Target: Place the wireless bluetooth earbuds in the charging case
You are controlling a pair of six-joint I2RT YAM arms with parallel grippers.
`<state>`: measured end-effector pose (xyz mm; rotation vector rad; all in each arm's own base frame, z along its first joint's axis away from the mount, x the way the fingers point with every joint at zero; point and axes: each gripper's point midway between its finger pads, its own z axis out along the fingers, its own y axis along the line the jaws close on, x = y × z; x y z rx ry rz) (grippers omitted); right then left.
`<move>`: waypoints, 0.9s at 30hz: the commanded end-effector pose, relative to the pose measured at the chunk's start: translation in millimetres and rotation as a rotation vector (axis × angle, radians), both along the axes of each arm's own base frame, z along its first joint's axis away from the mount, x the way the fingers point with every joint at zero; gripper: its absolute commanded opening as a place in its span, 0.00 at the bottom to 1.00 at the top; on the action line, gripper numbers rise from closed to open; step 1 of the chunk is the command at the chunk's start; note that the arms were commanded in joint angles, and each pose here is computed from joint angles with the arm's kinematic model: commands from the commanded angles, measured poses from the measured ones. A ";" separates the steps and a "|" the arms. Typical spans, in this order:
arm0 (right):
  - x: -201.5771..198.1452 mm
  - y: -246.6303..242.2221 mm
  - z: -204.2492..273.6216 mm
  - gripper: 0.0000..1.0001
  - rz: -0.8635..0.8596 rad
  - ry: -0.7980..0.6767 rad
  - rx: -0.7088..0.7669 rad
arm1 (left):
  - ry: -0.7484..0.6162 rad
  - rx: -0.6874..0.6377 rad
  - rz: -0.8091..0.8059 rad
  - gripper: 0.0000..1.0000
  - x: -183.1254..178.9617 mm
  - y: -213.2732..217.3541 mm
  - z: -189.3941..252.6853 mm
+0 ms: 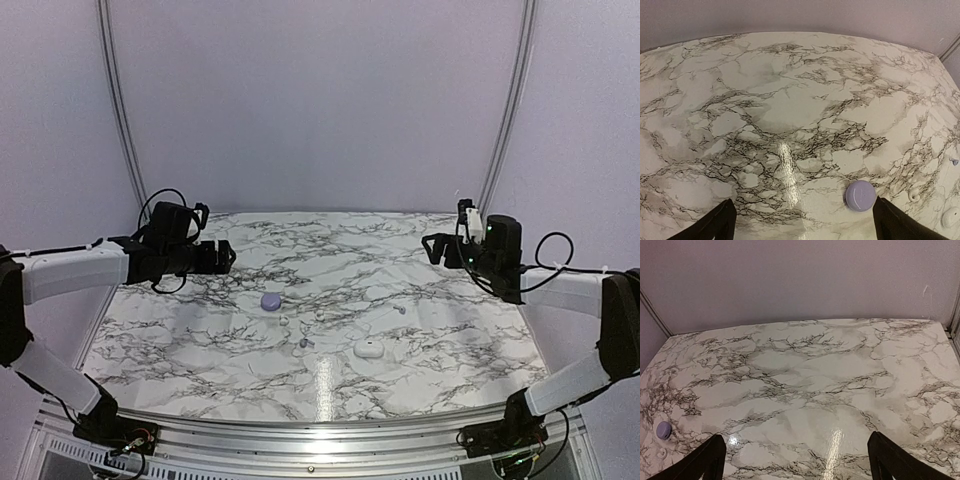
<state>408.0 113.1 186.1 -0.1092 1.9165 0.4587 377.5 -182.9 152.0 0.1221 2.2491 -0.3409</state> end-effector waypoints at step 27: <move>8.4 19.8 11.4 0.99 0.085 0.018 0.015 | 0.230 0.132 -0.358 0.88 -20.8 -91.0 -75.3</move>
